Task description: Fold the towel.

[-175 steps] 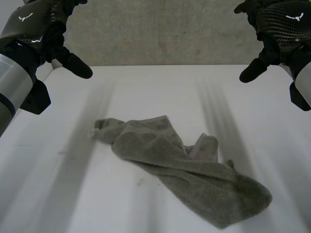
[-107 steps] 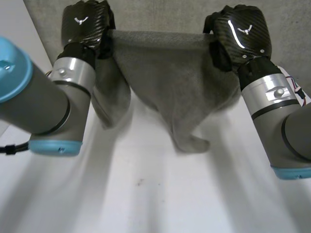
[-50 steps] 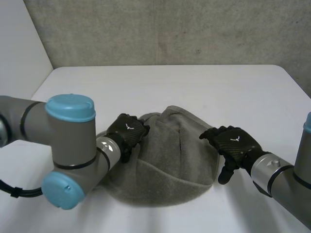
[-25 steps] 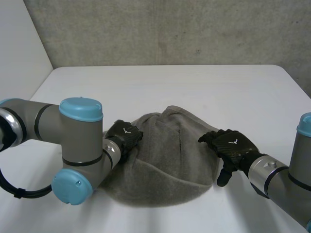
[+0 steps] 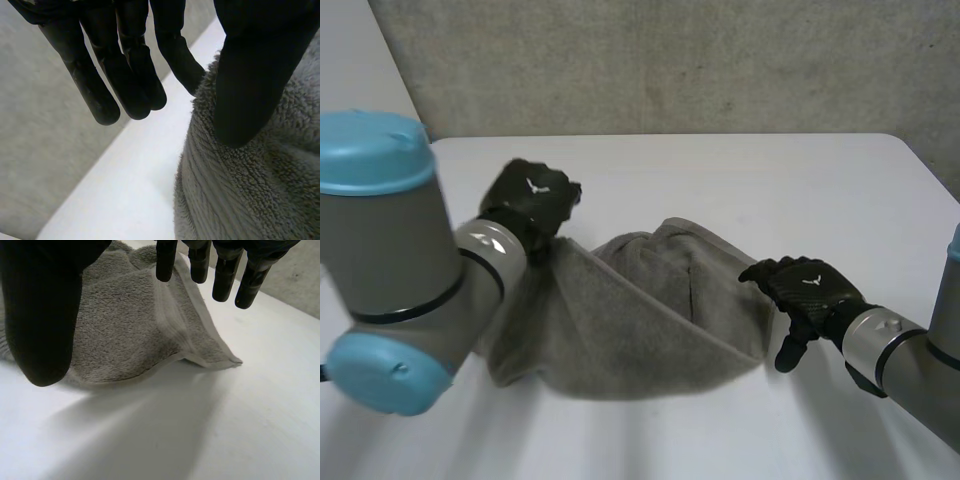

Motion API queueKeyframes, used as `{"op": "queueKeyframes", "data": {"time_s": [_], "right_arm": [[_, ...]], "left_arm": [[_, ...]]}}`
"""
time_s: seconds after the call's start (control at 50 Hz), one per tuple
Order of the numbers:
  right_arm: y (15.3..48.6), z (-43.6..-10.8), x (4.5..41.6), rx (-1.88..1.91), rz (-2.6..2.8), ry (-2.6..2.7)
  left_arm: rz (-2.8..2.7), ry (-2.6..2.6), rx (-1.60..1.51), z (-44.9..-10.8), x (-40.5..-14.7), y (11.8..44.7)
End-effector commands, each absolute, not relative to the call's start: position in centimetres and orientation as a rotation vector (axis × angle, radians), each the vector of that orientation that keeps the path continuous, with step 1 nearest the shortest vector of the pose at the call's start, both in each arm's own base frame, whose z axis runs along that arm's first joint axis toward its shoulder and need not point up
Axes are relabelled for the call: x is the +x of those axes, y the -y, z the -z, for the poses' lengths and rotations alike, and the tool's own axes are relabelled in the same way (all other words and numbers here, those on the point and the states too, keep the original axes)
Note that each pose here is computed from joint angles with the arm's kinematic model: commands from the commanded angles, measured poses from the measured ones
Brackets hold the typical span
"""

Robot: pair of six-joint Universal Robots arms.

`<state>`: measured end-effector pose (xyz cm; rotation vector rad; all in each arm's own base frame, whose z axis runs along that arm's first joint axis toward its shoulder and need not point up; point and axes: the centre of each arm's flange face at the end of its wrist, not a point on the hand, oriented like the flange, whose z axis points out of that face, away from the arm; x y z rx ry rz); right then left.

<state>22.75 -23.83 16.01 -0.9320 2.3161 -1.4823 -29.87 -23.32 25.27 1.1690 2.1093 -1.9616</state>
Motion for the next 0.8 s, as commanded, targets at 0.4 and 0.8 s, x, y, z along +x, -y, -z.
{"op": "queueKeyframes", "data": {"time_s": [0.4, 0.8], "right_arm": [[24.4, -14.2, 27.5, -0.801, 1.124, -2.247], [23.0, -15.4, 24.4, -0.763, 1.245, -2.283]], "left_arm": [[2.241, -1.913, 1.031, -33.4, -25.6, 17.0], [1.750, -2.326, 1.458, -18.6, -28.4, 20.2]]}}
